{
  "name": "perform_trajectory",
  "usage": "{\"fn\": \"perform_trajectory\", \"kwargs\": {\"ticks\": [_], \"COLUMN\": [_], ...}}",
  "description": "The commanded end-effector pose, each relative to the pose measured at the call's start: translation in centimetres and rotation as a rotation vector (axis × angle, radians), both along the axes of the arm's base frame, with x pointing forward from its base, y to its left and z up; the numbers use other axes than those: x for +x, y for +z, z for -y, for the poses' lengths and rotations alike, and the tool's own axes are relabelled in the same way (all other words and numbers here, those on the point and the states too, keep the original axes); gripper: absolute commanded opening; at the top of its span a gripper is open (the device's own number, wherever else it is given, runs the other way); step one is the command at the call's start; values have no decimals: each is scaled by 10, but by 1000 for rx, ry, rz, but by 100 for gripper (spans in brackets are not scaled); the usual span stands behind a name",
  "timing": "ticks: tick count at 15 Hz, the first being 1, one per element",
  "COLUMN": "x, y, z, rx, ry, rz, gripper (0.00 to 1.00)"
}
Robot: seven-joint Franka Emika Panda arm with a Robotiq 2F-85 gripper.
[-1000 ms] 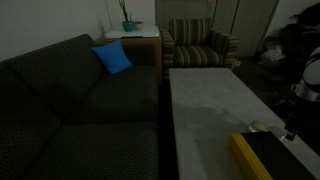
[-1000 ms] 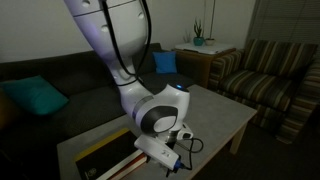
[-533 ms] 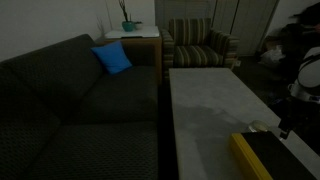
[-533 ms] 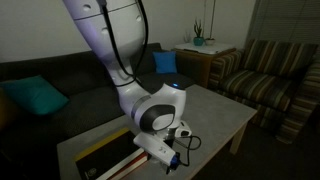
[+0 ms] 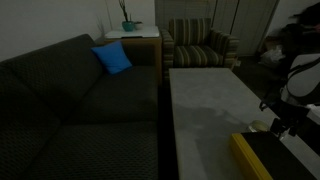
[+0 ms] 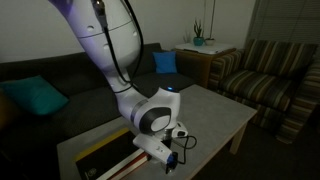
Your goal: Put the silver lid on the silver bottle
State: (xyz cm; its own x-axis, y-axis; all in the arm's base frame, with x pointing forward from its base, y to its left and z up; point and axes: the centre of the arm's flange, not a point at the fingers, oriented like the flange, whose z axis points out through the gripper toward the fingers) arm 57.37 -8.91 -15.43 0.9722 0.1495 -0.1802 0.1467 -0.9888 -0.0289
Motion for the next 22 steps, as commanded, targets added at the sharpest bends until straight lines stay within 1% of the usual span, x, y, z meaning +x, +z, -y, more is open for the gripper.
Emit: {"fn": "perform_trajectory", "kwargs": {"ticks": [1, 3, 8, 10, 13, 16, 19, 22], "x": [3, 4, 10, 10, 14, 16, 22, 28], "y": [-13, -20, -37, -38, -33, -34, -40, -38], "z": [9, 15, 29, 35, 45, 49, 44, 38], "rx": [-68, -67, 40, 63, 83, 108, 130, 118], "ry": [-11, -10, 4, 0, -4, -4, 14, 26], "rz": [0, 10, 108, 142, 172, 174, 162, 148], "gripper": [100, 100, 100, 100, 100, 100, 100, 100]}}
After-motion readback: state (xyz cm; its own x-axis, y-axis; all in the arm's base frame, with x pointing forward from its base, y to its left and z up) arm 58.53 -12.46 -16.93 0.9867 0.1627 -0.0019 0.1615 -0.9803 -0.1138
